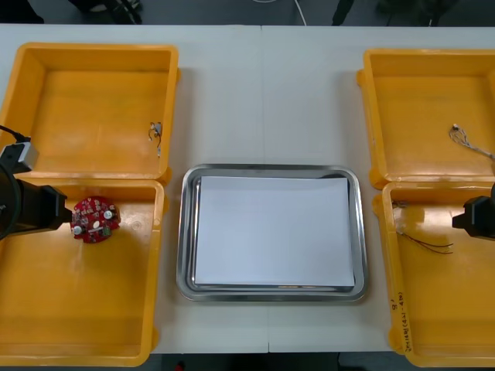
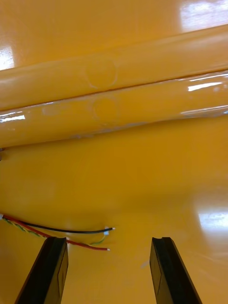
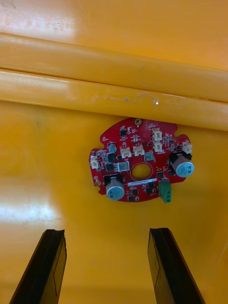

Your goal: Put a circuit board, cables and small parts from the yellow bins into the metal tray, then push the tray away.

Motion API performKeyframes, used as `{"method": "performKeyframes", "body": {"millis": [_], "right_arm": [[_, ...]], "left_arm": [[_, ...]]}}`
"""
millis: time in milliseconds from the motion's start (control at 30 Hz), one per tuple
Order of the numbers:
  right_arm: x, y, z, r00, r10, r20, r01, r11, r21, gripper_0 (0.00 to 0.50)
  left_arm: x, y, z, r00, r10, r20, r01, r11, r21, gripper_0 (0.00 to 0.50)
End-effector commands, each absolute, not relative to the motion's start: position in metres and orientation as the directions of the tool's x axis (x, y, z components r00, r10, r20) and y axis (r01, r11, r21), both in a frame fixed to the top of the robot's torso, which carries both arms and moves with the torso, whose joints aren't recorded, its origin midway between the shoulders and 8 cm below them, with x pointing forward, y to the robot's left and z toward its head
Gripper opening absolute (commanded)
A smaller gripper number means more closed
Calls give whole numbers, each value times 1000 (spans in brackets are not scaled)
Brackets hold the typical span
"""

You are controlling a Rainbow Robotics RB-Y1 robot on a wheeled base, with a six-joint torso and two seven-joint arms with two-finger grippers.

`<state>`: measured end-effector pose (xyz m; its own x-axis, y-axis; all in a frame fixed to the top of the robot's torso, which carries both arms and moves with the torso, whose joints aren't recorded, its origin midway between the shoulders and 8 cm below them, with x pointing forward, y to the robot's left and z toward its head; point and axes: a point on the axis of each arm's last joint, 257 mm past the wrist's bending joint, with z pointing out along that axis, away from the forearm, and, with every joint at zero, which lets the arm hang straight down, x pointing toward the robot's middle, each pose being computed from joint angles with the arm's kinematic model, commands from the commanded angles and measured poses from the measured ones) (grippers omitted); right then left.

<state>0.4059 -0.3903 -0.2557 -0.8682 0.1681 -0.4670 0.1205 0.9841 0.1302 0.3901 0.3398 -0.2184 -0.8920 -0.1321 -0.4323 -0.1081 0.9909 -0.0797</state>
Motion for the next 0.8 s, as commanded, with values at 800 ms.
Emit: {"method": "performKeyframes", "body": {"millis": [800], "right_arm": [[395, -393, -301, -854, -192, -483, -169, 981, -91, 500]], "left_arm": [[394, 330, -268, -843, -42, -537, -67, 997, 26, 500]]}}
